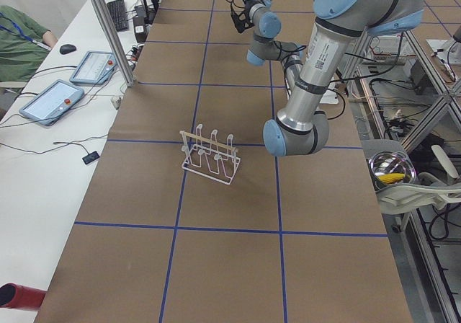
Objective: Hang cup on cup holder
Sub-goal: 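Bring the left gripper to the cup's open end while the right gripper holds it, then close the left gripper on the cup rim and open the right gripper, then carry the cup with the left gripper toward the wire rack while the right arm withdraws, then lower the cup with the left gripper onto a wooden peg of the rack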
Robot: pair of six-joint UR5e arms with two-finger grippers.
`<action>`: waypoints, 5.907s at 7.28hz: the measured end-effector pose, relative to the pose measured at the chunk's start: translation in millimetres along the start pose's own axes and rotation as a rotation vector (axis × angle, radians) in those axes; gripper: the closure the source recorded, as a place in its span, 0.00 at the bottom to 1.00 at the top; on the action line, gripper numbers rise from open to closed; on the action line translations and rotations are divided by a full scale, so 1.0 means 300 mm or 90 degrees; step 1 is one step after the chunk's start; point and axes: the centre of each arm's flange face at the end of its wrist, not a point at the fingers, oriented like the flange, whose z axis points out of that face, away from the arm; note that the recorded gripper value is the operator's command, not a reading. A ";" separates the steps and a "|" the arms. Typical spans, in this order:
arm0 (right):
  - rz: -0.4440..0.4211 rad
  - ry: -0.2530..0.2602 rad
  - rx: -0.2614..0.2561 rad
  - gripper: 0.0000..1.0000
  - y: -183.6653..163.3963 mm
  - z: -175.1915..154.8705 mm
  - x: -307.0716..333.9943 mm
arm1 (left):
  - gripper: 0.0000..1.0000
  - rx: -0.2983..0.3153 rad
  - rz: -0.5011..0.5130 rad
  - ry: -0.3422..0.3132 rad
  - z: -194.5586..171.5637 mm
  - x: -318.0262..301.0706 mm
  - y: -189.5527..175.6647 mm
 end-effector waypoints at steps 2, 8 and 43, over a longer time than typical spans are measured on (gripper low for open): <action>-0.002 -0.002 0.001 1.00 -0.001 -0.002 -0.002 | 0.02 0.000 0.000 -0.001 -0.007 -0.003 -0.001; -0.004 -0.006 0.005 1.00 -0.003 -0.003 -0.002 | 0.06 -0.003 -0.001 -0.002 -0.011 -0.008 0.008; -0.054 0.957 0.024 0.00 -0.557 -1.689 0.277 | 1.00 0.173 0.445 -0.783 -0.758 0.386 -0.963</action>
